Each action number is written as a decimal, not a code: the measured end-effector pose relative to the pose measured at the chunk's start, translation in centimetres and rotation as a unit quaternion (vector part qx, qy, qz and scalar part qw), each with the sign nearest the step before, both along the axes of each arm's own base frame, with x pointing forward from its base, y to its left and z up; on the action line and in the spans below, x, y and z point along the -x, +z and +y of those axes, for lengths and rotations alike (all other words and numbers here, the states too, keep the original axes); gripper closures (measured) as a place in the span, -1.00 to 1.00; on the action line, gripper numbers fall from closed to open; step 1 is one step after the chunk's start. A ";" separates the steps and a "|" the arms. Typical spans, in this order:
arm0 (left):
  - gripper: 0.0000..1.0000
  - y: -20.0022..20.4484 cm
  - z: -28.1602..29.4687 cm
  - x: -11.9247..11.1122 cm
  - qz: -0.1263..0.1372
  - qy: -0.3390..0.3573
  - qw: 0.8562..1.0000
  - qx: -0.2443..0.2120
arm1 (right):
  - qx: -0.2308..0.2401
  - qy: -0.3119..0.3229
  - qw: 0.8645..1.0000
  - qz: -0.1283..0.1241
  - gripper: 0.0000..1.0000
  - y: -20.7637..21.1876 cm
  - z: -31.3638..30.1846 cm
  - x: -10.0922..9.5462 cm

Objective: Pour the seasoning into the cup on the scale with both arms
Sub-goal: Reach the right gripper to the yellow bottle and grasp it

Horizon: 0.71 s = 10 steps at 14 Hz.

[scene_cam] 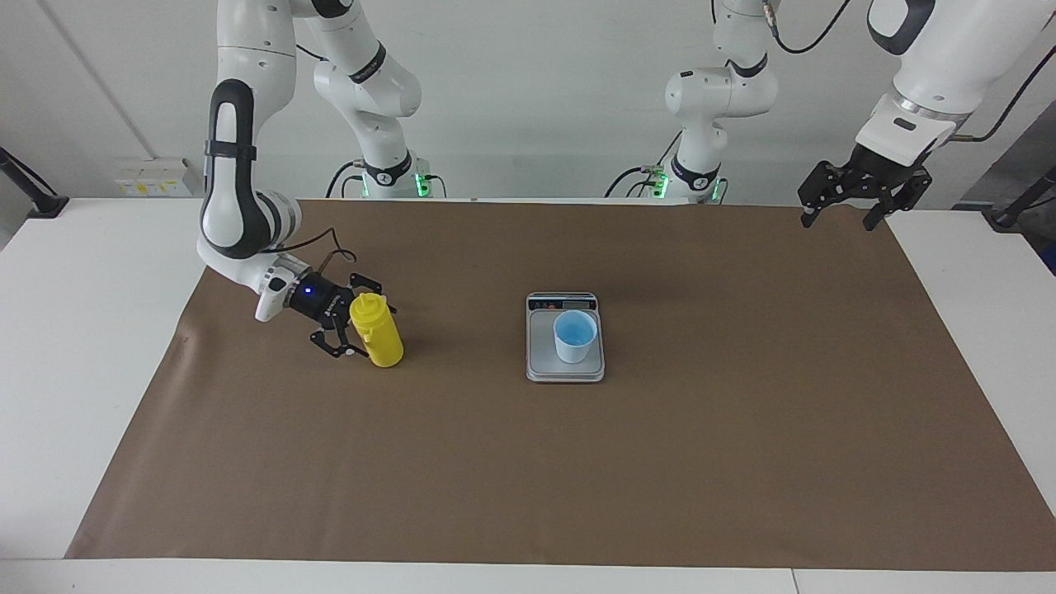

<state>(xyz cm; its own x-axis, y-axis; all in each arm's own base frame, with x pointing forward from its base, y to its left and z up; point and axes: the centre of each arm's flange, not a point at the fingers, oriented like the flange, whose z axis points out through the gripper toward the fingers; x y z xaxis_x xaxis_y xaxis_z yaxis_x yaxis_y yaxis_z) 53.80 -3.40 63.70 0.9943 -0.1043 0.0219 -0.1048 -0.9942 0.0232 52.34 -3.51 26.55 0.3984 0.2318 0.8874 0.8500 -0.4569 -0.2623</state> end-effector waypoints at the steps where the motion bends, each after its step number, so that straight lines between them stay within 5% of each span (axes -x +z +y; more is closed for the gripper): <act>1: -1.00 0.0 0.0 0.0 0.000 0.000 1.000 0.000 | -0.001 0.000 1.000 0.000 -1.00 -0.1 0.1 0.0; 3: -1.00 0.0 0.0 0.0 0.000 0.000 1.000 0.000 | -0.001 0.000 1.000 0.001 -0.99 -0.1 0.1 -0.1; 7: -1.00 0.0 0.0 0.0 0.000 0.000 1.000 0.000 | 0.004 0.003 1.000 -0.017 -0.29 0.6 0.0 -0.7; 10: -1.00 0.0 0.0 0.0 0.000 0.000 1.000 0.000 | 0.013 0.015 0.999 -0.035 -0.13 2.2 0.8 -2.1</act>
<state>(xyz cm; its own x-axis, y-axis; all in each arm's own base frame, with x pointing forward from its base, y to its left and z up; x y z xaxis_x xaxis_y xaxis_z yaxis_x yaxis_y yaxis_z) 53.80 -3.40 63.70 0.9943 -0.1043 0.0219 -0.1048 -0.9942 0.0232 54.41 -2.75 28.74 0.3286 0.2653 0.9064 0.8793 -0.4363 -0.1911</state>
